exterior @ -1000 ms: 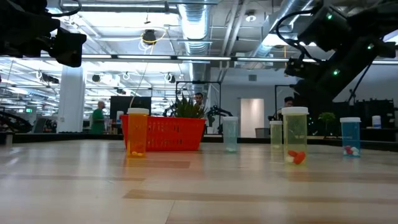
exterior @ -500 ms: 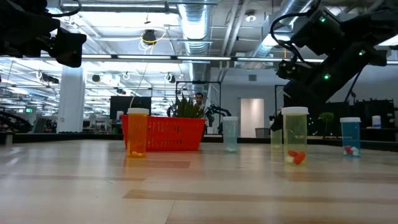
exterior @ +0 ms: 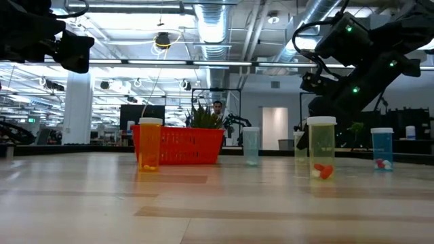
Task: Pick and place pill bottles into a basket
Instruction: Put the top yellow pill bottle into the red bin
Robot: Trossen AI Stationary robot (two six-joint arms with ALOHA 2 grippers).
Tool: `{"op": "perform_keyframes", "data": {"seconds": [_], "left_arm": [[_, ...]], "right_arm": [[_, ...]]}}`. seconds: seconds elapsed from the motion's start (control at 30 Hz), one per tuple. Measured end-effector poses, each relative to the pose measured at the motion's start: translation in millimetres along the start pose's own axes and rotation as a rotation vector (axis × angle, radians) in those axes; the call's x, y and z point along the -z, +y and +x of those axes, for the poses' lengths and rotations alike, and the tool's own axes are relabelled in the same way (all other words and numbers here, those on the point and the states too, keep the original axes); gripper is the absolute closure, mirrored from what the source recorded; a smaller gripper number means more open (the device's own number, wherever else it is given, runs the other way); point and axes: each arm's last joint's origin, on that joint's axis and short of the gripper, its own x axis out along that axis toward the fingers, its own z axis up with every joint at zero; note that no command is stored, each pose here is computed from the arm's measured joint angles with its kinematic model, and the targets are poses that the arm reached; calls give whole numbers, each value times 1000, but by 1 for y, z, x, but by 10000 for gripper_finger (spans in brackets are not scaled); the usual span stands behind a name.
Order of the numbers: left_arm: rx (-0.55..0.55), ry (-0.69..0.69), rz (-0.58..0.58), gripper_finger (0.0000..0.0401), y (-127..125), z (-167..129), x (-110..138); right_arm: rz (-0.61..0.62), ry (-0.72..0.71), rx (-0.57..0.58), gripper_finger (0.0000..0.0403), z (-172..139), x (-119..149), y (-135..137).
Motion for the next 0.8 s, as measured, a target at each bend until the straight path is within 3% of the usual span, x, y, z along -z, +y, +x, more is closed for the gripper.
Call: {"op": "perform_keyframes", "data": {"seconds": [0.3,0.6,0.8], "left_arm": [[0,0,-3,179,0,0,0],[0,0,-6,179,0,0,0],[0,0,-1,179,0,0,0]], "right_arm": [[-18,-35,26,308,1,-4,-2],[-27,-148,0,313,1,-19,-1],[-84,-235,-32,314,-6,-52,8]]}}
